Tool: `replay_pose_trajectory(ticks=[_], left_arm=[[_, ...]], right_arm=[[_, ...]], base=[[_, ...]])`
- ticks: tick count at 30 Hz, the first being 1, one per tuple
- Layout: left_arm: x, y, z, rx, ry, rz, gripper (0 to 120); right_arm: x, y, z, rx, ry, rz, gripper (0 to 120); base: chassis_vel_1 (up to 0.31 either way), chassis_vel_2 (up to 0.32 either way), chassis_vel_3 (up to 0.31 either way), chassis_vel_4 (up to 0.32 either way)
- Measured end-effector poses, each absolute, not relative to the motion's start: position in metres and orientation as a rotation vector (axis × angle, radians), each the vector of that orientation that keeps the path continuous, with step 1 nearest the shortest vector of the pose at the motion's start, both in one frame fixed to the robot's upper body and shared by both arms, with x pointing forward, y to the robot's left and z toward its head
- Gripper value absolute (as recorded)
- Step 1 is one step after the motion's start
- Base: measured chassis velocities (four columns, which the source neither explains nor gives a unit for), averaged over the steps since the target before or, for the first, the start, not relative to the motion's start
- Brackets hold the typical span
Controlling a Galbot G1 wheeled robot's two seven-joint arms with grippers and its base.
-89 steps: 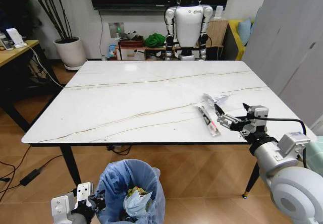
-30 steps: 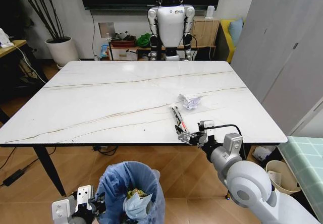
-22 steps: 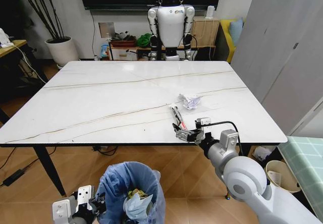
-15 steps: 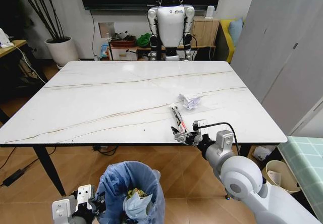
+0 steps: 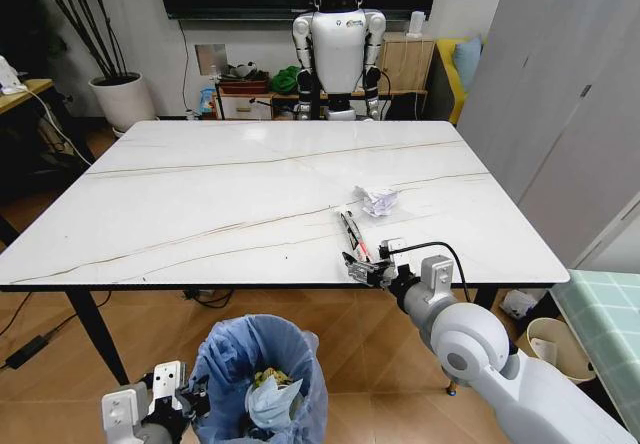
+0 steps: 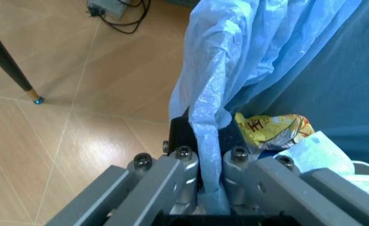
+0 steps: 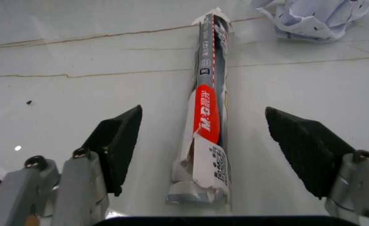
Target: Pick up the trash bin and place the trash from the table into it.
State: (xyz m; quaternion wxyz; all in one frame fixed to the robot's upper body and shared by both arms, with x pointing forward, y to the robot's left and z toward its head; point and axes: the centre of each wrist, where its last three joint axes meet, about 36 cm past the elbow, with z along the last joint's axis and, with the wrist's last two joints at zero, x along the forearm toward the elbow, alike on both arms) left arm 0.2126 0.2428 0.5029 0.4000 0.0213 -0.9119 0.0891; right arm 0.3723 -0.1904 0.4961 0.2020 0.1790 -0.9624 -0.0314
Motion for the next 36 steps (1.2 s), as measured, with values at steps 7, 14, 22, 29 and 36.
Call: replay_pose_trajectory(ticks=[7, 14, 22, 29, 36], left_arm=[[0.214, 0.244, 0.504, 0.055, -2.31, 0.227, 0], [0.213, 0.243, 0.503, 0.056, -2.308, 0.229, 0], [0.212, 0.243, 0.503, 0.059, -2.305, 0.226, 0], [0.214, 0.245, 0.504, 0.047, -2.313, 0.216, 0], [0.216, 0.25, 0.506, 0.04, -2.322, 0.209, 0]], right_arm=[[0.374, -0.191, 0.493, 0.495, -2.688, -0.069, 46], [0.372, -0.193, 0.492, 0.486, -2.696, -0.06, 21], [0.367, -0.196, 0.502, 0.503, -2.74, -0.078, 0], [0.345, -0.2, 0.524, 0.759, -2.808, -0.155, 0], [0.334, -0.204, 0.526, 0.992, -2.803, -0.134, 0]], base=[[0.0, 0.0, 0.0, 0.0], [0.0, 0.0, 0.0, 0.0], [0.0, 0.0, 0.0, 0.0], [0.0, 0.0, 0.0, 0.0], [0.0, 0.0, 0.0, 0.0]])
